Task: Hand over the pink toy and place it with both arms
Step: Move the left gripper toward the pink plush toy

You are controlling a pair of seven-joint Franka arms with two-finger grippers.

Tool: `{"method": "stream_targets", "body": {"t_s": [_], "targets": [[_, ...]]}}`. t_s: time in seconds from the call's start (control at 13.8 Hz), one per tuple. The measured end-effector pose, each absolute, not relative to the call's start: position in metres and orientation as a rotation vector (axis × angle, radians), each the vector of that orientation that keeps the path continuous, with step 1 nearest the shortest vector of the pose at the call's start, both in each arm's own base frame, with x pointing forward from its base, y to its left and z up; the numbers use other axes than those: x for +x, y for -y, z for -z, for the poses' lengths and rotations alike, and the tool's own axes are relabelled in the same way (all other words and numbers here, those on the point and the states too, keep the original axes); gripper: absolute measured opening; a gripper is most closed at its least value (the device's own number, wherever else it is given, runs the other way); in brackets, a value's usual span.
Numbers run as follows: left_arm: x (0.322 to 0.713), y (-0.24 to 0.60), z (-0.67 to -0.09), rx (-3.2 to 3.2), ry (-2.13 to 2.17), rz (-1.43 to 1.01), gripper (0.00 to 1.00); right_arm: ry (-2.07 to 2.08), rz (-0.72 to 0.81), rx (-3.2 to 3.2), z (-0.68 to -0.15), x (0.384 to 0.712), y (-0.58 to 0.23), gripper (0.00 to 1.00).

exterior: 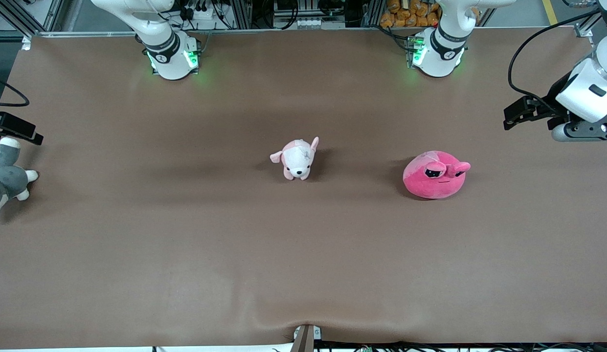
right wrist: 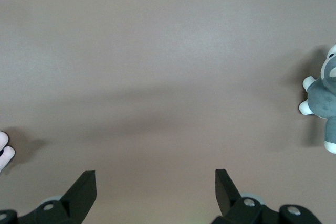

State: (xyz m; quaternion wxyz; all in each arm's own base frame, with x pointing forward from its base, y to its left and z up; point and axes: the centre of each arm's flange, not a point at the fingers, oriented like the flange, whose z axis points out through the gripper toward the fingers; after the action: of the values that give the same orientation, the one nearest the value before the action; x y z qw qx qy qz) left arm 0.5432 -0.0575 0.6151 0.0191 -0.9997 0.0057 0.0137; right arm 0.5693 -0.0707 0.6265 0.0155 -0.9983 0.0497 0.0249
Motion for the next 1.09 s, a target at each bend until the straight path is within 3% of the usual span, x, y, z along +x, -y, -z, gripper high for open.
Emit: {"method": "stream_targets", "body": {"t_s": [1.09], "targets": [[0.552,0.049,-0.602,-3.082,0.005,-0.078,1.0,-0.152,-0.081,-3.106,-0.621,0.573,0.072,1.0]]}}
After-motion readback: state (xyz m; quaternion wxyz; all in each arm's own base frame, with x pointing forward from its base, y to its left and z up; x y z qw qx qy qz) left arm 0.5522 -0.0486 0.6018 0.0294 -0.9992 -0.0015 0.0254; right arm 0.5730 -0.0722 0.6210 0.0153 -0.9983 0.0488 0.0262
